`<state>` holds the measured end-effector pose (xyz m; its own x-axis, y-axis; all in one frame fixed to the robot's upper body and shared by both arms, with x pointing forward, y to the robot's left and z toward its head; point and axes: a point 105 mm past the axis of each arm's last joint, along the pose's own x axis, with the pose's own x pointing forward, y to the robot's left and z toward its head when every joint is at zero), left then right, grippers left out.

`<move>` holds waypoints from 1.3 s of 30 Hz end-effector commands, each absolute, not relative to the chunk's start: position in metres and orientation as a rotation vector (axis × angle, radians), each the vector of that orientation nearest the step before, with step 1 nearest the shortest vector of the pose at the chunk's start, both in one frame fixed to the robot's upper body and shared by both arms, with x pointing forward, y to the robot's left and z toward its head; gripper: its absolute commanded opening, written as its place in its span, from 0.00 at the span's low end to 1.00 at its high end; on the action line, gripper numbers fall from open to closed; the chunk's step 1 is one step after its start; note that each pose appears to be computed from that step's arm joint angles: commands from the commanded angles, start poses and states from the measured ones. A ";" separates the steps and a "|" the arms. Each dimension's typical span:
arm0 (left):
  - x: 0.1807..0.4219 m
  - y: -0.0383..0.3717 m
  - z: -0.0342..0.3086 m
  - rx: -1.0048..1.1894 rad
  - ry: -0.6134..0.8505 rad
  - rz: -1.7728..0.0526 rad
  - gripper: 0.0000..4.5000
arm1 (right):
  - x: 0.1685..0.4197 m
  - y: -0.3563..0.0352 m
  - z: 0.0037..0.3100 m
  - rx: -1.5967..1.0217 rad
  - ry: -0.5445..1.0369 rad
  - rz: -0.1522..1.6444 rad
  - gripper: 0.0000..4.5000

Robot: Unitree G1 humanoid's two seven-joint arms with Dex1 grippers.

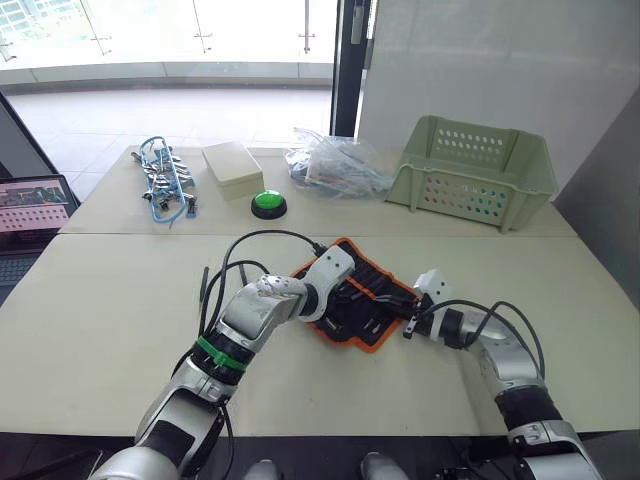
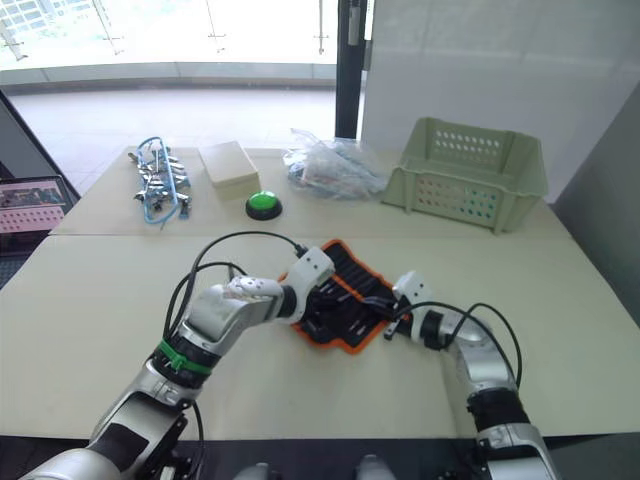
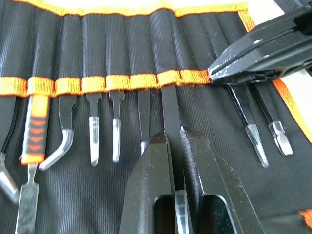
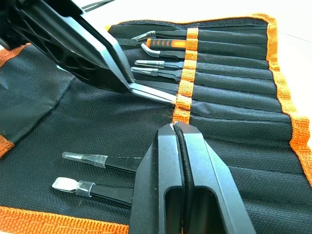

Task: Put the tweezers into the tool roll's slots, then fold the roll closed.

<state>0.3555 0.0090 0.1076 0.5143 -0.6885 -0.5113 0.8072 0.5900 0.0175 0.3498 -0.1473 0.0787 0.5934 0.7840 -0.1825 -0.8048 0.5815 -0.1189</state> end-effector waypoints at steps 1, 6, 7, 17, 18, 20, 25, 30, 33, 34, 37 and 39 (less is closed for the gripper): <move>0.363 -0.005 0.116 0.282 0.414 -0.929 0.01 | 0.341 -0.156 0.051 -0.214 0.232 0.914 0.00; 0.374 -0.022 0.103 0.308 0.390 -0.960 0.01 | 0.339 -0.154 0.048 -0.217 0.240 0.919 0.00; 0.376 -0.025 0.102 0.308 0.384 -0.964 0.01 | 0.338 -0.154 0.047 -0.218 0.243 0.921 0.00; 0.370 -0.029 0.102 0.330 0.368 -1.047 0.09 | 0.340 -0.162 0.046 -0.231 0.244 0.892 0.00; 0.370 -0.024 0.105 0.322 0.363 -1.040 0.19 | 0.342 -0.162 0.048 -0.225 0.237 0.888 0.00; 0.371 -0.016 0.110 0.315 0.355 -1.022 0.34 | 0.343 -0.163 0.051 -0.219 0.228 0.884 0.00; 0.378 0.035 0.138 0.392 0.297 -0.909 0.71 | 0.341 -0.169 0.050 -0.256 0.248 0.898 0.00; 0.369 0.087 0.179 0.359 0.256 -0.837 1.00 | 0.339 -0.172 0.045 -0.265 0.276 0.907 0.00; 0.373 0.151 0.197 0.406 0.179 -0.609 1.00 | 0.340 -0.176 0.044 -0.278 0.289 0.915 0.00; 0.368 0.173 0.202 0.378 0.154 -0.543 1.00 | 0.340 -0.177 0.044 -0.282 0.293 0.918 0.00; 0.348 0.221 0.199 0.397 0.107 -0.393 1.00 | 0.342 -0.179 0.043 -0.289 0.302 0.925 0.00; 0.334 0.246 0.192 0.440 0.096 -0.296 1.00 | 0.342 -0.180 0.043 -0.288 0.303 0.929 0.00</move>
